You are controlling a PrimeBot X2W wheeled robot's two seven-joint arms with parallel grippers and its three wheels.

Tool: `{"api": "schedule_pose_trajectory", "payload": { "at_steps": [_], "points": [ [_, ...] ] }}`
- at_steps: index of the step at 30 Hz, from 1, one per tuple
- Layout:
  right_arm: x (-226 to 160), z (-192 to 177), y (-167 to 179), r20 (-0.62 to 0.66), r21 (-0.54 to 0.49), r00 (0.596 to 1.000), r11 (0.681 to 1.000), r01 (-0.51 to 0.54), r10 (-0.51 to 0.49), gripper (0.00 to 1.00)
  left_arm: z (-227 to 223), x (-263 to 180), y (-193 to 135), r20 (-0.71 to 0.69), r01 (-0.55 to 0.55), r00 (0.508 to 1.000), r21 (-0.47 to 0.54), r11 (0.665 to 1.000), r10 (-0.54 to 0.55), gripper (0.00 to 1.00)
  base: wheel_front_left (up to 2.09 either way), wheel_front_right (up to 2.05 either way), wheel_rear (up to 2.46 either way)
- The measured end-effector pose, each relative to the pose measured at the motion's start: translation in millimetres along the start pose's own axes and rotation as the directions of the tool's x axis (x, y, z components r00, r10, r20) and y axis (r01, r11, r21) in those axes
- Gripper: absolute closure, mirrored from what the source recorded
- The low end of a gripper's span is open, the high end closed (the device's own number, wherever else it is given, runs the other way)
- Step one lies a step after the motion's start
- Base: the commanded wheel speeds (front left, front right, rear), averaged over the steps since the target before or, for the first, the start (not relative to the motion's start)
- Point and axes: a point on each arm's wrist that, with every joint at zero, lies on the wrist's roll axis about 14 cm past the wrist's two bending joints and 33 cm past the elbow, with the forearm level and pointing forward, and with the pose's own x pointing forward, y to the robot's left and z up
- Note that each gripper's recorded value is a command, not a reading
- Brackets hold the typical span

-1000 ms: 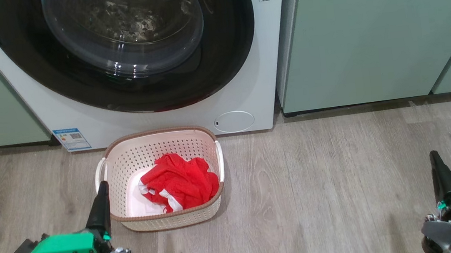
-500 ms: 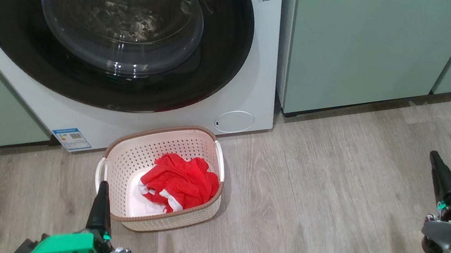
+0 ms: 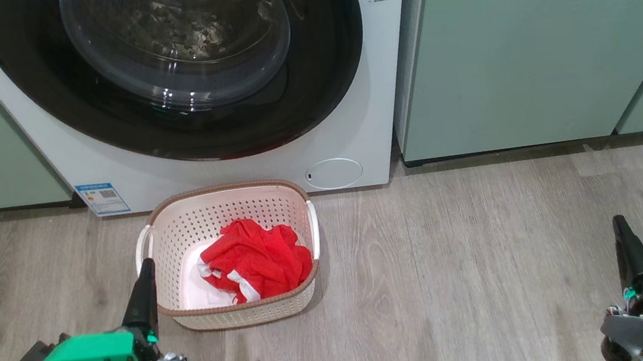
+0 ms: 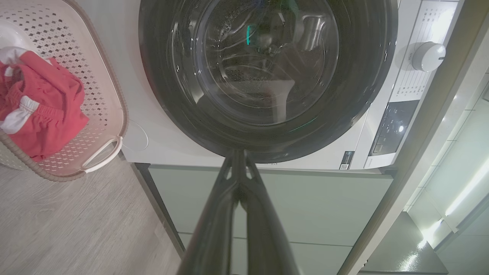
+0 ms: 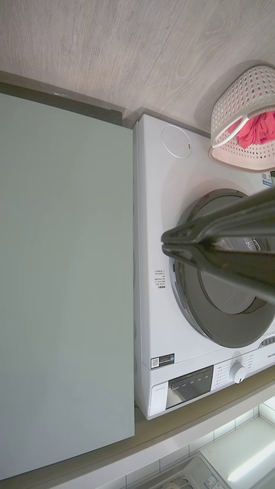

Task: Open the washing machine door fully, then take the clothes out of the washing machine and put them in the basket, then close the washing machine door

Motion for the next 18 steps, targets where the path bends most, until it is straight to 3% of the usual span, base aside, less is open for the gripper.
{"api": "schedule_pose_trajectory", "payload": {
  "at_steps": [18],
  "points": [
    [0.0,0.0,0.0,0.0,0.0,1.0,1.0,0.0,0.0,1.0,0.0,0.0,0.0,0.0,0.0,1.0,0.0,1.0,0.0,1.0,0.0,0.0,0.0]
  ]
}}
